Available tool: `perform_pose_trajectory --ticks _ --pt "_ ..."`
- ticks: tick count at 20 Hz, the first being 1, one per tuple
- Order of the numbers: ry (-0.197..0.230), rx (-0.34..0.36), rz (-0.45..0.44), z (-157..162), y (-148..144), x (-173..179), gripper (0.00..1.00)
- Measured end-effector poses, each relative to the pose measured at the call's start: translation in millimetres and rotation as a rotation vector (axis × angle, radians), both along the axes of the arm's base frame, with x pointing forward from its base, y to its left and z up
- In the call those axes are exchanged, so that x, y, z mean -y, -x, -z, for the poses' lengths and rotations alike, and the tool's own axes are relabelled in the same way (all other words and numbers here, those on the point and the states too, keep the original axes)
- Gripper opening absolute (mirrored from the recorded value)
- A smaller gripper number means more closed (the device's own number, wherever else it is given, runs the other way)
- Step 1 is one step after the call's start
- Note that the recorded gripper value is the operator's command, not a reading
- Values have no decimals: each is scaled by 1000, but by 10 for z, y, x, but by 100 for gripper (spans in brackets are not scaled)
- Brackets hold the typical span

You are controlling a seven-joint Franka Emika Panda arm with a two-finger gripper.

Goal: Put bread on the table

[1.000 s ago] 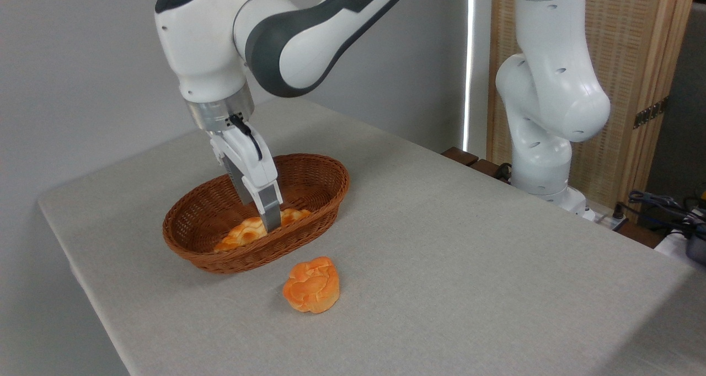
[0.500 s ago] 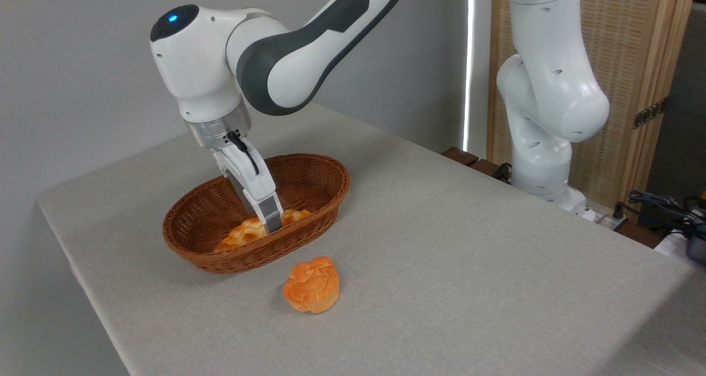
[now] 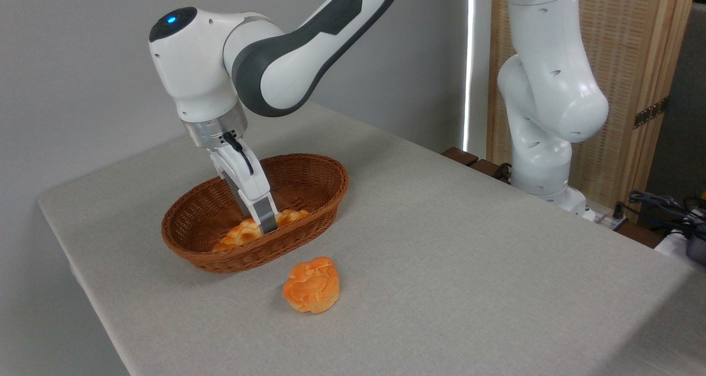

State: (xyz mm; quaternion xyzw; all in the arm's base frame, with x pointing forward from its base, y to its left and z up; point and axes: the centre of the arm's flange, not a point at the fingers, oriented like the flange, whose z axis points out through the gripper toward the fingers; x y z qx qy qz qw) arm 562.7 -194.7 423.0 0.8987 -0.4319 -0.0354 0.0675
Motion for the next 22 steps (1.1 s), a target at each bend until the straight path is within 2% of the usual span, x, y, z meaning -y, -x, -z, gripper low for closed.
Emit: perform_pose_trajectory --ticks 1,2,4,5,6,22 --pt "0 5 0 0 -4 11 83" --pt "1 7 0 1 -6 15 63" --pt "1 10 3 8 -5 36 42" --pt "1 10 5 11 -3 49 38" --pt "1 11 6 12 -2 55 36" --pt "-1 11 2 4 -11 30 37"
